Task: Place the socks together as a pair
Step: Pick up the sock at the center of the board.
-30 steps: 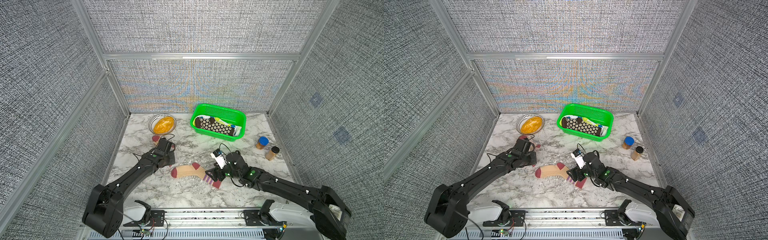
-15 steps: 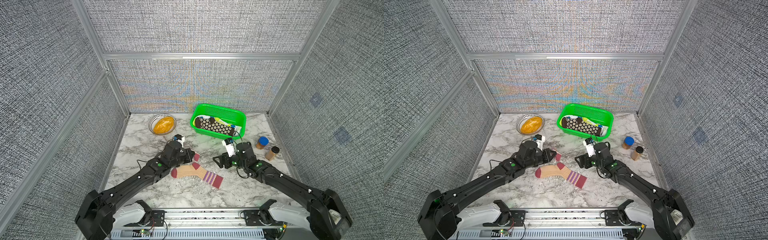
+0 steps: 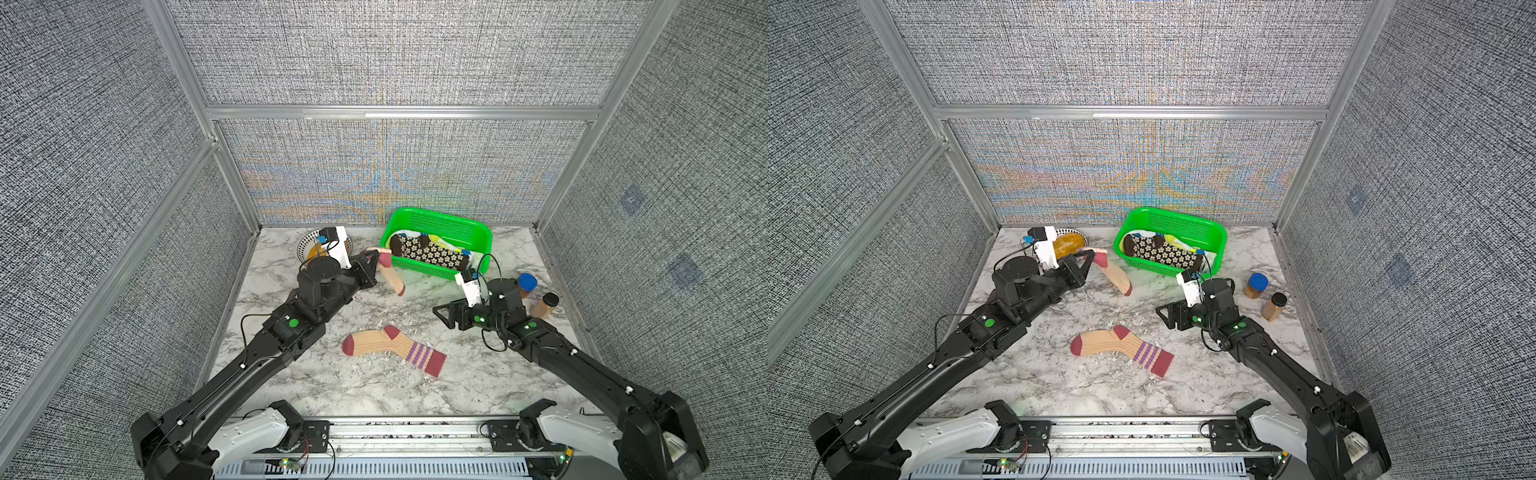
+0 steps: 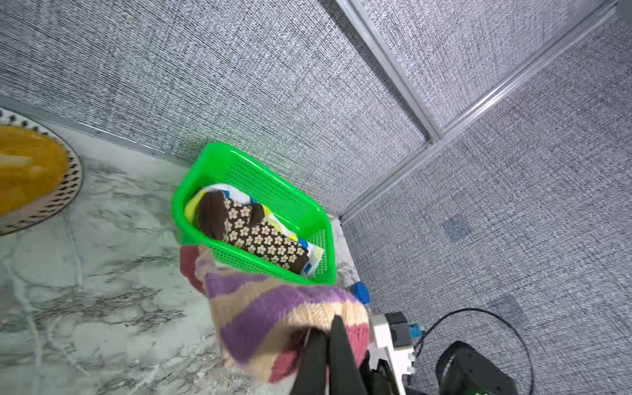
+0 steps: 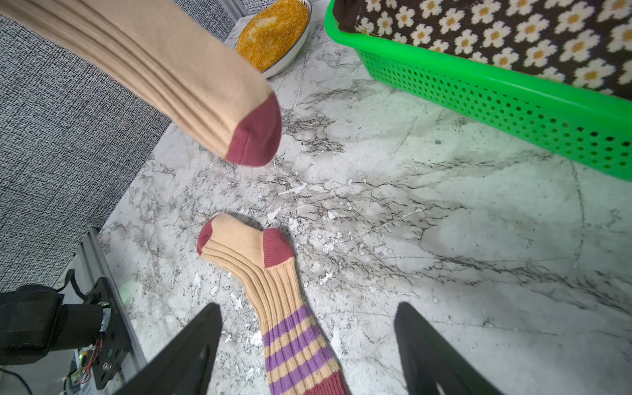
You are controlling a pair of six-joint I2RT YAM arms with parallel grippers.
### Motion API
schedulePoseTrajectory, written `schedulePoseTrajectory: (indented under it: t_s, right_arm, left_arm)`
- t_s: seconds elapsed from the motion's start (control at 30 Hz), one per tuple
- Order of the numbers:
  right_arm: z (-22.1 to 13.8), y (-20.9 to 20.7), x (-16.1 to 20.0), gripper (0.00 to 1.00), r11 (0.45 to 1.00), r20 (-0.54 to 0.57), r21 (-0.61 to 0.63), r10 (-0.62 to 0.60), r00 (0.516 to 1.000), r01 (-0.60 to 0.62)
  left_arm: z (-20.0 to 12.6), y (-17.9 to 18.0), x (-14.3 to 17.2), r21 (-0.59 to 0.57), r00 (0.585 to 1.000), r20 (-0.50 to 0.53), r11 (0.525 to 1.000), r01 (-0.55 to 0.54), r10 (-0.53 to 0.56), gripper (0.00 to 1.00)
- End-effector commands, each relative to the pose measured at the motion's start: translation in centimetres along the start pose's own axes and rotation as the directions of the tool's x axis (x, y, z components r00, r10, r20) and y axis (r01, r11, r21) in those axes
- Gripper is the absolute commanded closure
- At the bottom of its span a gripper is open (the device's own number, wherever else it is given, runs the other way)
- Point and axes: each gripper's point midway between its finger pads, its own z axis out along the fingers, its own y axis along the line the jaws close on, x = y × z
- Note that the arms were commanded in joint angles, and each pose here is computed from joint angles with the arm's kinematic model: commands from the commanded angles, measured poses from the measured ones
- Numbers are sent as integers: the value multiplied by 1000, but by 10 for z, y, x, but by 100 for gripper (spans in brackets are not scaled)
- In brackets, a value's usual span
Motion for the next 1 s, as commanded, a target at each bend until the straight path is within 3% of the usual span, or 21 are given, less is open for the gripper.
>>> schedulePoseTrajectory:
  t_s: [0.0, 0.13, 0.27, 0.33, 0.5, 0.67, 0.73, 0.87, 0.97]
  right_arm:
    - [0, 3, 3, 18, 1000, -18, -18, -17, 1000, 17]
    - [1, 1, 10, 18, 1000, -32, -22, -13, 999, 12]
    - [-2, 0, 14, 18, 1000, -31, -20, -8, 1000, 7]
    - [-4, 0, 14, 18, 1000, -23, -16, -6, 1000, 6]
    - [-11, -1, 13, 18, 1000, -9, 0, -8, 1000, 8]
    - [-14, -1, 10, 18, 1000, 4, 7, -12, 1000, 12]
    - [-15, 0, 8, 19, 1000, 9, 6, -13, 1000, 13]
    - [-14, 1, 4, 18, 1000, 11, 3, -15, 1000, 15]
    - [-14, 1, 3, 18, 1000, 12, 5, -16, 1000, 16]
  left_arm:
    - [9, 31, 42, -45, 996, -90, 999, 27, -31, 98]
    - [25, 59, 115, -23, 979, -143, 989, 146, -148, 98]
    - [31, 47, 168, -3, 970, -234, 997, 74, -73, 98]
    - [32, 43, 177, -10, 963, -267, 999, 49, -49, 98]
    - [12, 29, 149, -41, 955, -291, 996, -77, 62, 98]
    - [-48, 27, 95, -123, 934, -292, 961, -249, 204, 98]
    - [-70, 23, 79, -104, 921, -285, 947, -304, 265, 97]
    - [-110, 29, 60, -154, 845, -400, 882, -445, 356, 96]
    - [-109, 29, 63, -149, 774, -490, 836, -528, 401, 96]
